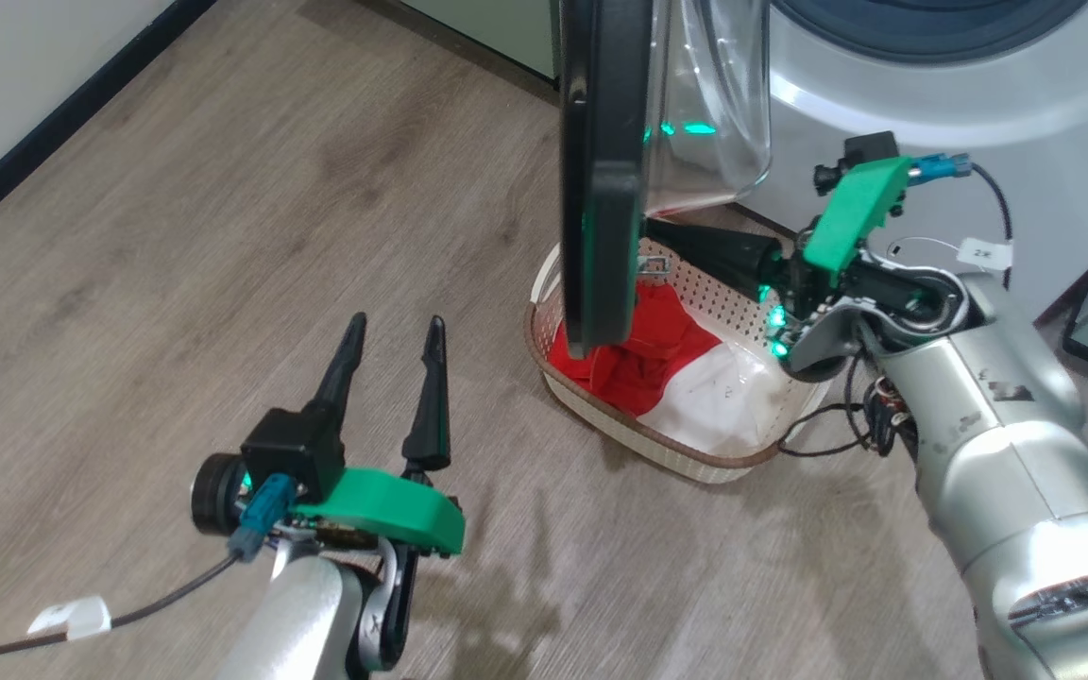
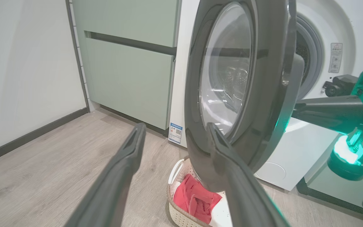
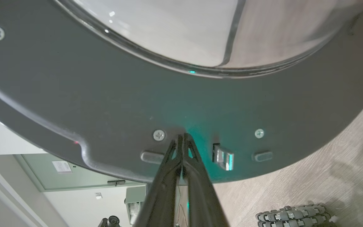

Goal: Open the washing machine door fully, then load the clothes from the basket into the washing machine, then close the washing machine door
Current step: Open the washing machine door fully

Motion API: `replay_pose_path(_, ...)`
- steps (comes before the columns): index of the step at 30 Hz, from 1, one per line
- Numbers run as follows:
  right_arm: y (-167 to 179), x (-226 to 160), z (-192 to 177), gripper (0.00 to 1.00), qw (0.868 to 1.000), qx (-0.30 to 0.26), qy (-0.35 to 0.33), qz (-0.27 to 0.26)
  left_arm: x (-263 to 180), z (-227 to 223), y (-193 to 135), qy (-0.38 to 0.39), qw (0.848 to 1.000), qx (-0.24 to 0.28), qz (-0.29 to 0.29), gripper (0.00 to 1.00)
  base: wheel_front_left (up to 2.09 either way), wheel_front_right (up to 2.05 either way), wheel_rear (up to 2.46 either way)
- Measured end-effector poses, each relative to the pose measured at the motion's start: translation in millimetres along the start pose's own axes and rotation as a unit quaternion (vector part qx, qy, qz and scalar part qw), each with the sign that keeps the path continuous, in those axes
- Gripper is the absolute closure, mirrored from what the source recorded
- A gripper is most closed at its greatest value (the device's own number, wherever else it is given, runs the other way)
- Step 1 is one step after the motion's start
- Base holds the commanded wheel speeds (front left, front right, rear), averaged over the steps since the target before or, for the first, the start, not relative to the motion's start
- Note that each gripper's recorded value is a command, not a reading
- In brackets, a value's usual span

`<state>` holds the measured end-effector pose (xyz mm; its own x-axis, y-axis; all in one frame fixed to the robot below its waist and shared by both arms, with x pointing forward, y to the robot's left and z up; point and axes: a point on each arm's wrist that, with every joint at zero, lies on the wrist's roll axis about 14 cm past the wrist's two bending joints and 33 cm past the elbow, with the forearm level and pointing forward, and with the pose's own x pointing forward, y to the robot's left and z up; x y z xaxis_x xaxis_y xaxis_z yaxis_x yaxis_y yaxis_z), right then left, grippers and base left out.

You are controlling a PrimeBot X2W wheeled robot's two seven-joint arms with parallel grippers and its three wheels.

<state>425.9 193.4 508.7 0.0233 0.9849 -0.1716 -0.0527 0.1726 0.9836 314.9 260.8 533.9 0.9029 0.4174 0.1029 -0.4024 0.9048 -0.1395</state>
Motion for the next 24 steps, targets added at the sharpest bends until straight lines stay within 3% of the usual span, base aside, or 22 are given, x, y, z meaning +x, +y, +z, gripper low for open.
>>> replay_pose_path(9, 6.0, 11.1, -16.7, 1.0, 1.0, 0.009, 0.006, 0.01, -2.4, 2.4, 5.5, -0.004, 1.0, -0.001, 0.009, 0.0, 0.0, 0.0, 0.0)
replay_pose_path(15, 10.2, 5.2, -9.1, 1.0, 1.0, -0.008, -0.03, 0.002, -4.7, 2.3, 8.8, -0.004, 1.0, -0.006, 0.011, 0.0, 0.0, 0.0, 0.0)
replay_pose_path(20, 20.9, -17.0, 9.5, 1.0, 0.989, -0.108, -0.1, -0.005, -3.9, 4.1, 6.2, -0.008, 1.0, -0.011, 0.0, 0.0, 0.0, 0.0, 0.0)
replay_pose_path(24, 0.4, -46.8, 9.9, 1.0, 0.967, -0.198, -0.154, -0.042, 1.4, 0.9, 5.7, -0.005, 1.0, -0.01, -0.003, 0.0, 0.0, 0.0, 0.0)
